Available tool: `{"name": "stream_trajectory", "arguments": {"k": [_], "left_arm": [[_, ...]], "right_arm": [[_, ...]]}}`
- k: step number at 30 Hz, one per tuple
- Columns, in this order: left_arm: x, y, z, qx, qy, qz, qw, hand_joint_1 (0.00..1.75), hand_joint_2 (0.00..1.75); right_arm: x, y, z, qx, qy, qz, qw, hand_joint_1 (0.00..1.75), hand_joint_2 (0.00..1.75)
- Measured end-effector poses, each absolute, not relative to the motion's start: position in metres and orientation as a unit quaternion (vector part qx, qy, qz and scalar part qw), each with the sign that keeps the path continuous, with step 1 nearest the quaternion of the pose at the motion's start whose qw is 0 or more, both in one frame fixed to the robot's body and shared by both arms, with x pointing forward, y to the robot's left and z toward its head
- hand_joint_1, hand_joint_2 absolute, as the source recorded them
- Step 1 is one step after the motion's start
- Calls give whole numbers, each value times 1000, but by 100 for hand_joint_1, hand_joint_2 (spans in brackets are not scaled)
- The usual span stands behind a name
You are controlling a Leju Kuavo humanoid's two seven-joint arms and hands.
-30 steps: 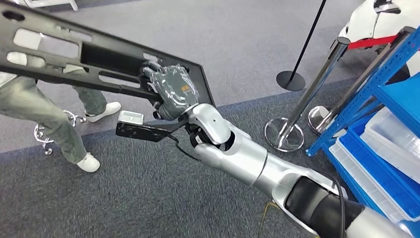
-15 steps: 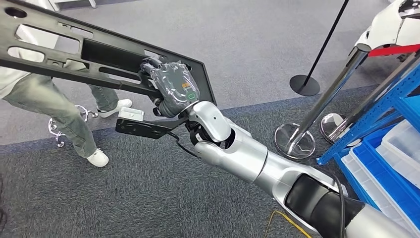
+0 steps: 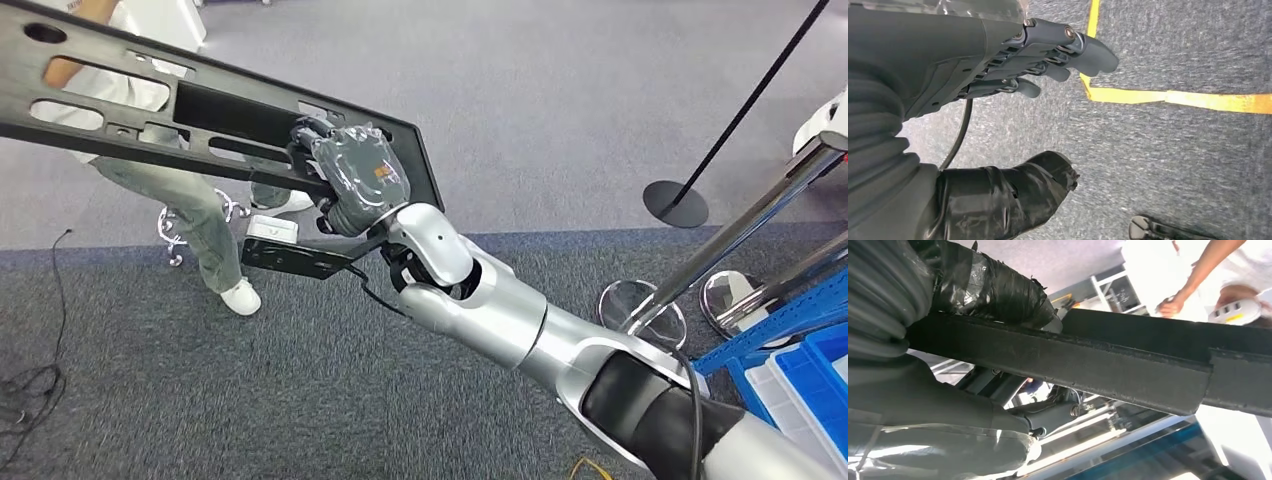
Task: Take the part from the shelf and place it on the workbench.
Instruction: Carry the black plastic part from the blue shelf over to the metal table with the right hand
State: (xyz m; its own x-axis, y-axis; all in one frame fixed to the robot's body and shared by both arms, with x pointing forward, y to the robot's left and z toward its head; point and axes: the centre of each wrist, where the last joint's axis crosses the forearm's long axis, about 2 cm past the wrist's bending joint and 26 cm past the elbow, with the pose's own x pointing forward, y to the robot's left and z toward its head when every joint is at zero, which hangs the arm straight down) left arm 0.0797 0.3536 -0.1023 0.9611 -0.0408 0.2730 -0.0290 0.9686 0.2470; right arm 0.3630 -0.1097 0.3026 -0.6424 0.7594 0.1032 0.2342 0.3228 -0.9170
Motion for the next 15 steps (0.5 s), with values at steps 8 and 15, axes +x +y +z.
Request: {"name": "stream_trajectory", "arguments": {"k": [8,15], "left_arm": [[78,354,-103,126,-138,0,982,0,175],[79,353,-103,125,-139,0,982,0,175]], "right_arm": [[363,-111,306,-327,-767,483,267,175,175],[363,-113,307,-330,-766,484,264,175,175]]}}
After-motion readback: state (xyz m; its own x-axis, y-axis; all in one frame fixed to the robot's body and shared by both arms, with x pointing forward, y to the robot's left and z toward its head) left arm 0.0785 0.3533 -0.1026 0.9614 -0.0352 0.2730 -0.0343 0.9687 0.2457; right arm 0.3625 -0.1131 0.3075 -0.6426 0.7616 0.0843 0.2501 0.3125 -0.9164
